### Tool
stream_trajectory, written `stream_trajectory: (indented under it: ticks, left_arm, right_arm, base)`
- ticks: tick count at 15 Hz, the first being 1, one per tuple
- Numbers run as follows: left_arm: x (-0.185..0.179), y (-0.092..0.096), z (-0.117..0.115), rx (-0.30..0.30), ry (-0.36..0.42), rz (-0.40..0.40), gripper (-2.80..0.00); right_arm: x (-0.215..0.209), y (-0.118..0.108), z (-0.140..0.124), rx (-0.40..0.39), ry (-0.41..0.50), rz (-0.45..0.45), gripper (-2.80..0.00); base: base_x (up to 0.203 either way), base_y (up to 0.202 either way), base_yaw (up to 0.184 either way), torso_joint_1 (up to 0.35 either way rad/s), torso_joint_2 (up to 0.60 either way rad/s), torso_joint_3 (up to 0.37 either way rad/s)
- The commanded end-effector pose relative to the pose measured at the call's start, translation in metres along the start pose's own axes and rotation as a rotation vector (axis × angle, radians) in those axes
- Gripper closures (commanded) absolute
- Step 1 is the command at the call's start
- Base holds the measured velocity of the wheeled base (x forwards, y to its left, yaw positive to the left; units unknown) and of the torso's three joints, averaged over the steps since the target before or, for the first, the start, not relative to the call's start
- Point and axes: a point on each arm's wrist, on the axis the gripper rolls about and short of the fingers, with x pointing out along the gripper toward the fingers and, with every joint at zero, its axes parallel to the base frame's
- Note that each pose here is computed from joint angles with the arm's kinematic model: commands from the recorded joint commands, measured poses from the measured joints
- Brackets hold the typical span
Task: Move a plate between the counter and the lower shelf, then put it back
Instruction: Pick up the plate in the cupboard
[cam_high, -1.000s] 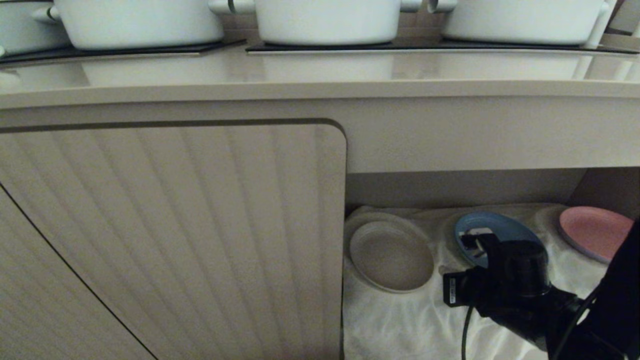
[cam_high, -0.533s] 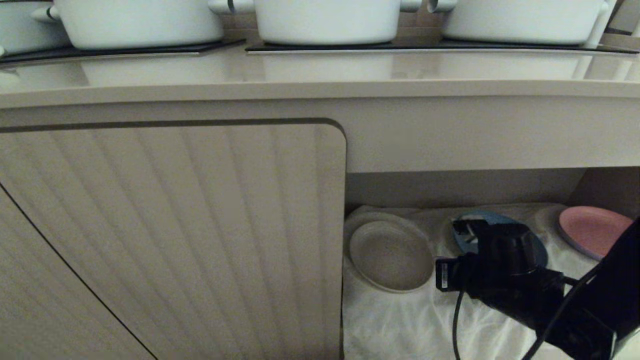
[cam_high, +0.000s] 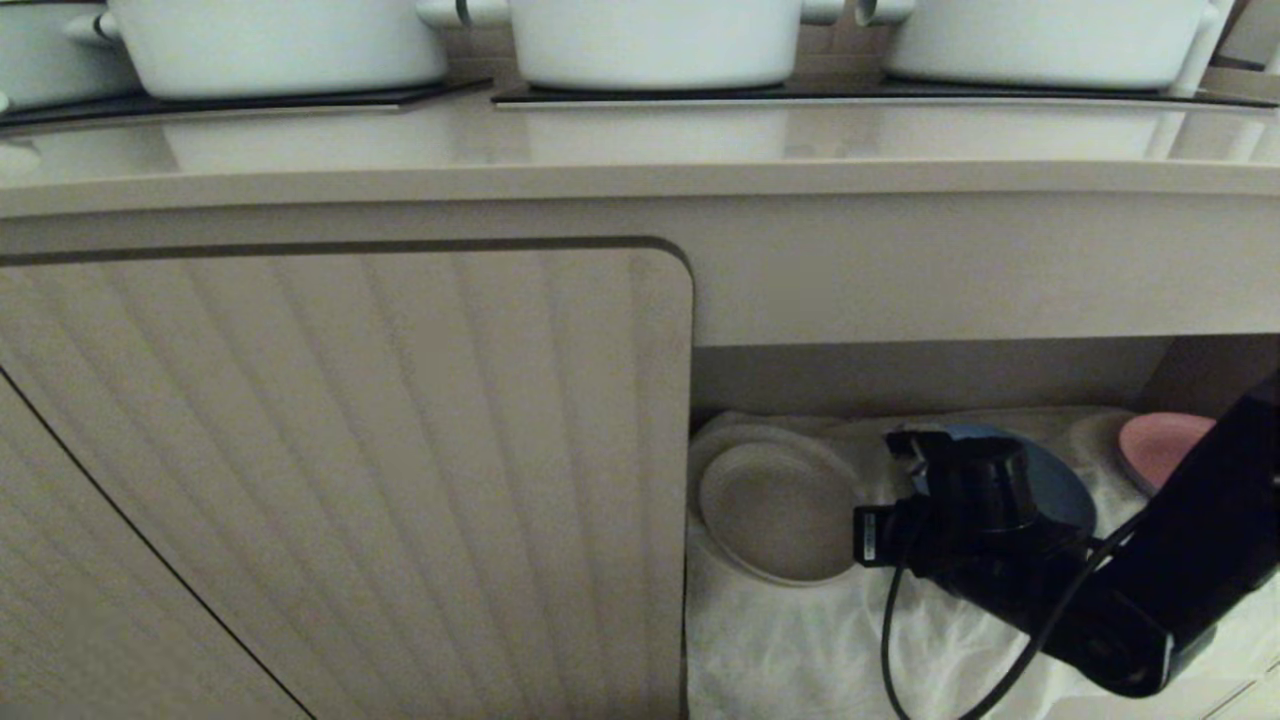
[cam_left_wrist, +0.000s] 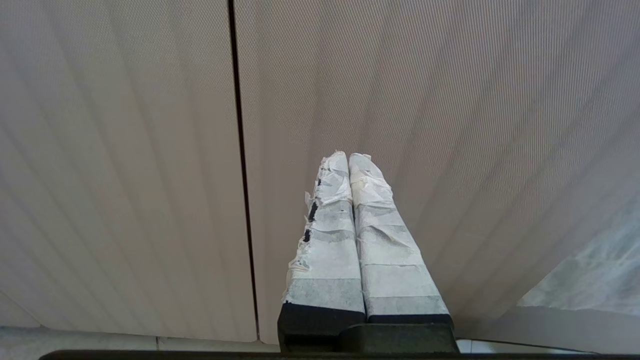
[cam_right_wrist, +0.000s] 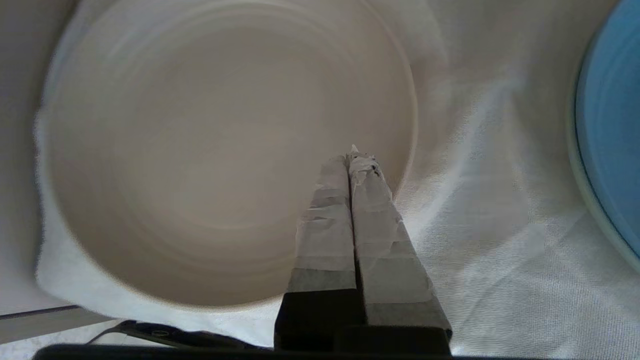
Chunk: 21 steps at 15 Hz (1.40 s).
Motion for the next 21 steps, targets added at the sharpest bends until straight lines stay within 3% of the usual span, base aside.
stream_trajectory:
  ticks: [1, 6, 7, 10, 21]
  left_arm:
    - [0.0, 0.0, 0.0, -0.001, -0.001, 0.0, 0.0]
    - [0.0, 0.0, 0.0, -0.001, 0.0, 0.001, 0.0]
    - [0.0, 0.0, 0.0, -0.001, -0.001, 0.0, 0.0]
    - [0.0, 0.0, 0.0, -0.001, -0.001, 0.0, 0.0]
    - [0.0, 0.0, 0.0, -0.001, 0.0, 0.001, 0.0]
  right_arm:
    - [0.004, -0.005, -0.006, 0.004, 0.02, -0.015, 0.0]
    - [0.003, -0.008, -0.012, 0.006, 0.061, 0.005, 0.0]
    - [0.004, -0.008, -0.012, 0.009, 0.056, 0.005, -2.8]
    - [0.002, -0.007, -0.005, 0.068, 0.032, 0.003, -2.8]
    - [0.019, -0.006, -0.011, 0.071, 0.06, 0.001, -2.8]
  base:
    - [0.0, 0.0, 0.0, 0.0, 0.0, 0.0]
    - [0.0, 0.0, 0.0, 0.0, 0.0, 0.0]
    - [0.0, 0.0, 0.0, 0.0, 0.0, 0.0]
    - [0.0, 0.0, 0.0, 0.0, 0.0, 0.0]
    - [0.0, 0.0, 0.0, 0.0, 0.0, 0.0]
